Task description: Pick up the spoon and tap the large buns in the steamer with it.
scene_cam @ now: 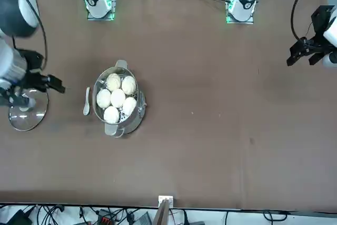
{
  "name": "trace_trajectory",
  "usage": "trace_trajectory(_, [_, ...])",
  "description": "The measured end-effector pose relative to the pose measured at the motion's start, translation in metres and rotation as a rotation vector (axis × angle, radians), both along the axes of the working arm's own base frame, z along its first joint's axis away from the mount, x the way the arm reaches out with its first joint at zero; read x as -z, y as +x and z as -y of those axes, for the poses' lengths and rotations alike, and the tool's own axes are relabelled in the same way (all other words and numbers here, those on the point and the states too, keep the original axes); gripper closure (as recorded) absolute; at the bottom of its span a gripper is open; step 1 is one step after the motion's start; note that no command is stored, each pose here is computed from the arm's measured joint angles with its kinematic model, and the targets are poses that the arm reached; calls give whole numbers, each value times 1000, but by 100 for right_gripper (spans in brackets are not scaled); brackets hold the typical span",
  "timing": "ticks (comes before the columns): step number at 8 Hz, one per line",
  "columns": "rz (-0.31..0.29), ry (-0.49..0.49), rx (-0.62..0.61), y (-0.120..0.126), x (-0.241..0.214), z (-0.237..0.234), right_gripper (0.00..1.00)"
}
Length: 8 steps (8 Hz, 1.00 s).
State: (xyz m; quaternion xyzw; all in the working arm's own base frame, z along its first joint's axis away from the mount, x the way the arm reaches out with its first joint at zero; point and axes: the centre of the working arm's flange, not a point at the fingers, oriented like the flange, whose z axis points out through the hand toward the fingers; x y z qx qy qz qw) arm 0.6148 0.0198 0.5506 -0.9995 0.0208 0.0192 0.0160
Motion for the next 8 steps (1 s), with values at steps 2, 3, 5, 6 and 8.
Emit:
trace_trajectory(2, [17,10,-1,-24,-40,6,0])
trace_trajectory(3, [8,-3,-2,-37,-55,11,0])
trace_trajectory(5, [0,-18,1,-57,-71,21,0])
trace_trajectory(6, [-8,-20,0,-67,-73,22,0])
trace_trajectory(8, [-22,-20,3,-87,-71,25,0])
